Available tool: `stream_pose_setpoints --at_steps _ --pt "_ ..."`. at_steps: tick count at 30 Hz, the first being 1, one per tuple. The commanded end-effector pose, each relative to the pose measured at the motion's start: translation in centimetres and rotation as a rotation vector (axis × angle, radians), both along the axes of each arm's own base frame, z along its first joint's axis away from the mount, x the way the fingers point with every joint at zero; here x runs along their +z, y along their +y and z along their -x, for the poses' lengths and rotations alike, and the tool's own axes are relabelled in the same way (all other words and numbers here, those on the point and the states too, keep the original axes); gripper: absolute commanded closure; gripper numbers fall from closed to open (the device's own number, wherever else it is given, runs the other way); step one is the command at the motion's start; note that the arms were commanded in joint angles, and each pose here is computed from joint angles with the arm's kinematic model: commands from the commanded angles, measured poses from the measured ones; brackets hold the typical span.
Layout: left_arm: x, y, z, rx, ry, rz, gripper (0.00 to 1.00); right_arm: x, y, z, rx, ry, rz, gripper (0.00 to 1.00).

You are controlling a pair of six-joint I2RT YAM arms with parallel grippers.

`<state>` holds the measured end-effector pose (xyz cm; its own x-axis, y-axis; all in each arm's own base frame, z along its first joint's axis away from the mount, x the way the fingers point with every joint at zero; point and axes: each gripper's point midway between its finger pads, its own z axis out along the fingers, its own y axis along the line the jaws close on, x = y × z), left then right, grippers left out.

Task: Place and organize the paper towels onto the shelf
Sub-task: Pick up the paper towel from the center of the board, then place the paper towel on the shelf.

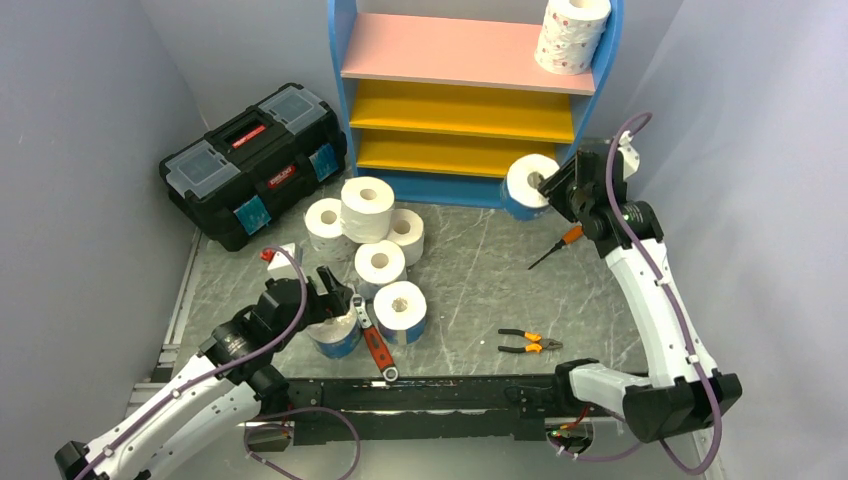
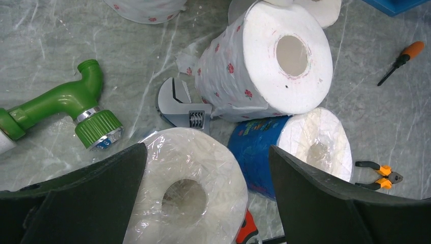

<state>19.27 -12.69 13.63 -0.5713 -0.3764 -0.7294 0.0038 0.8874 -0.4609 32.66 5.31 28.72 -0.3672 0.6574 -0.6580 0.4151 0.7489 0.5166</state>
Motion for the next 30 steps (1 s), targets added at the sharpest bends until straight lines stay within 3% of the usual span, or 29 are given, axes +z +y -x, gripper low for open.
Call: stream_pose_setpoints --at_steps 1,19,30 --pt "-0.7 0.1 1.2 -0.036 0.049 -0.015 0.03 7.2 0.7 -2.9 -0.008 -0.205 -0.099 0.74" --pt "0.1 0.9 0.8 -0.006 0.02 -0.044 0.02 11.7 -0.3 -9.1 -0.077 -0.295 -0.094 0.73" --pt "0.3 1.1 0.5 0.01 0.017 -0.058 0.02 12.6 -1.7 -10.5 -0.132 -0.321 -0.08 0.73"
